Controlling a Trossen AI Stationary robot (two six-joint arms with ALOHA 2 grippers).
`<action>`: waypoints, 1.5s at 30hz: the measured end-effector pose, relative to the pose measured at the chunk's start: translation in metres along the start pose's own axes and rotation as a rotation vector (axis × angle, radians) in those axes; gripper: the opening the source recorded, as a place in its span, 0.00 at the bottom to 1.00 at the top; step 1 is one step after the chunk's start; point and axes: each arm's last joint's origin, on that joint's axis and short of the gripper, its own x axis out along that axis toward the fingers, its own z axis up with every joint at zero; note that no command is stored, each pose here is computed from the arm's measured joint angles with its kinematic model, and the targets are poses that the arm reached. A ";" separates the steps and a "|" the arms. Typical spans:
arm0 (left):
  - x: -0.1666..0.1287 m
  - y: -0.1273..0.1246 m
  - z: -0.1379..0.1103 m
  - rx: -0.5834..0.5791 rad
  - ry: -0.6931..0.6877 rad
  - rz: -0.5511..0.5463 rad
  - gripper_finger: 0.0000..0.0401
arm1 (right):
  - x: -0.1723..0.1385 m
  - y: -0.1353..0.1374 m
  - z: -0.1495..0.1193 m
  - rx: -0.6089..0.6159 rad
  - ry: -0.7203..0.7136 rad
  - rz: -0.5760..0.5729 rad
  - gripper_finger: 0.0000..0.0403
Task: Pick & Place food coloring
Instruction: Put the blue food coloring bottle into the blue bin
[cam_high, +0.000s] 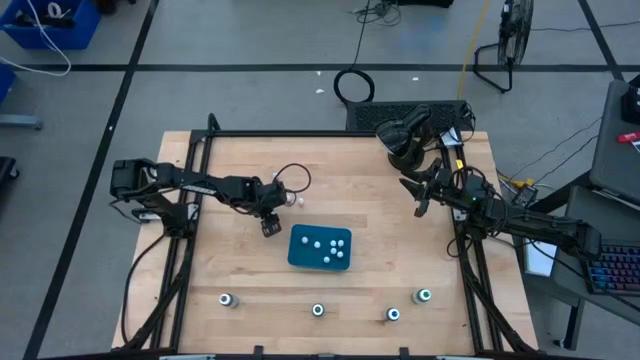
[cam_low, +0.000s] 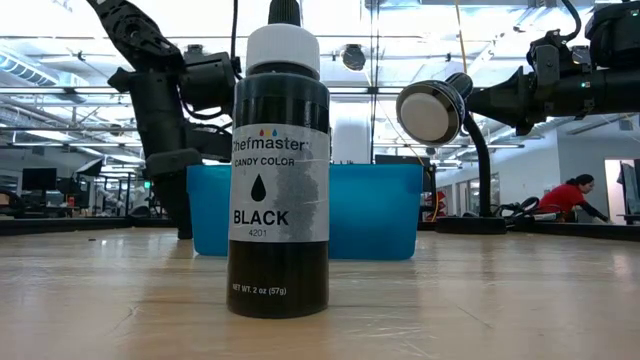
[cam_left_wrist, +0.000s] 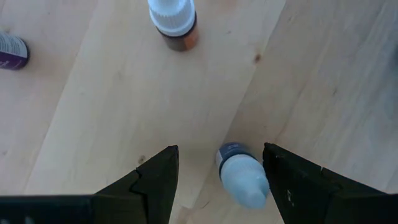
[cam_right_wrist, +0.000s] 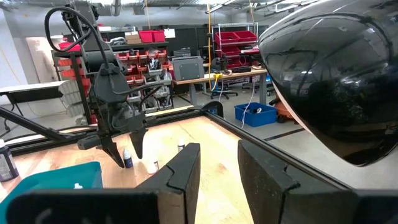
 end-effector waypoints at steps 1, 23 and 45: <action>0.000 0.000 0.000 0.000 0.000 0.000 0.58 | 0.000 0.000 0.000 0.000 0.000 0.000 0.25; 0.000 0.000 0.001 0.001 -0.010 -0.006 0.25 | 0.000 0.000 0.000 0.000 0.000 0.000 0.25; -0.049 -0.049 0.042 0.150 -0.098 -0.099 0.17 | 0.000 0.000 0.000 0.000 0.000 0.000 0.25</action>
